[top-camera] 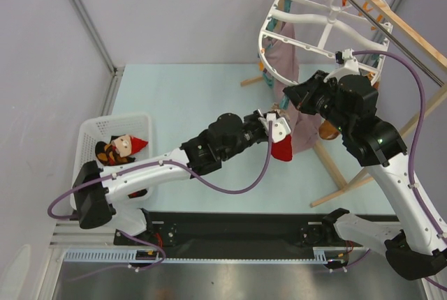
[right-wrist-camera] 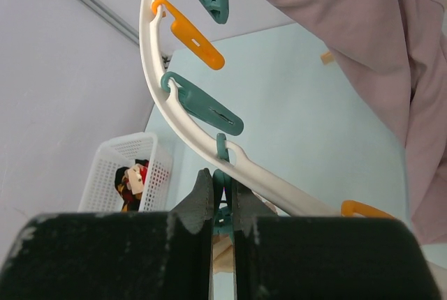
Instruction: Clip the socks to the hanger
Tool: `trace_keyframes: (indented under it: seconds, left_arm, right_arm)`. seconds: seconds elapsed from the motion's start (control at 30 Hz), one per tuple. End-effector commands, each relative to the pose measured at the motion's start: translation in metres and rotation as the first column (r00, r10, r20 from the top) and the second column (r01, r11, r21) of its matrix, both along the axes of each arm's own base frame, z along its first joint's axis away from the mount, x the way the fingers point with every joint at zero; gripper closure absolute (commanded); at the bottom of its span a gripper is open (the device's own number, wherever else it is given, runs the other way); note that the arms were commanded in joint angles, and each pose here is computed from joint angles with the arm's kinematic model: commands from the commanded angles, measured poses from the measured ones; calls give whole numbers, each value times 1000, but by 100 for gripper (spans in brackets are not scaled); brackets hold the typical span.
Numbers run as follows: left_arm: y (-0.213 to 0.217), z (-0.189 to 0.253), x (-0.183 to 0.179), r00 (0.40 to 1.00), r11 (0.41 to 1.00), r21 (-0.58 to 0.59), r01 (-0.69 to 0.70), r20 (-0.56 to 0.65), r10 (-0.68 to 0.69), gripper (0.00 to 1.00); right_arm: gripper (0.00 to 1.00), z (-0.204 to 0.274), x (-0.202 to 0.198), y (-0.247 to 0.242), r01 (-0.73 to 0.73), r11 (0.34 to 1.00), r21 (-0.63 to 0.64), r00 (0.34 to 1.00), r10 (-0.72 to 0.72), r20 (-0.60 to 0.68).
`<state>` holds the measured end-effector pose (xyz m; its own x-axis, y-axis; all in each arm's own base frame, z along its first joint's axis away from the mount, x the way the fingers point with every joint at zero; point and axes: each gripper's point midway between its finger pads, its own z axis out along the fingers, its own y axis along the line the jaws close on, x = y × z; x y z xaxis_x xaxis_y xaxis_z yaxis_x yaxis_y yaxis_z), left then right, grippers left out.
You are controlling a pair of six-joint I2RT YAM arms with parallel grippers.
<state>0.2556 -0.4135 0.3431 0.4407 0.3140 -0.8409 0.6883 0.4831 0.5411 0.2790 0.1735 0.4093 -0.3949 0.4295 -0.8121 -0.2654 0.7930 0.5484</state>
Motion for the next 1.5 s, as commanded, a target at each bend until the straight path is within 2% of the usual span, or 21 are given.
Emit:
trace_keyframes:
  seconds: [0.0, 0.57, 1.47]
  left_arm:
    - [-2, 14, -3, 999, 1000, -23, -4, 49, 5, 100]
    - [-11, 18, 3, 992, 998, 4, -59, 108, 59, 100]
    - [4, 45, 0, 982, 993, -75, -89, 160, 100, 100]
  right_arm:
    - [100, -8, -12, 10, -62, 998, 5, 996, 62, -61]
    - [100, -16, -10, 7, -43, 999, -17, 995, 41, -91]
    - [100, -31, -6, 6, -21, 999, -43, 991, 15, -130]
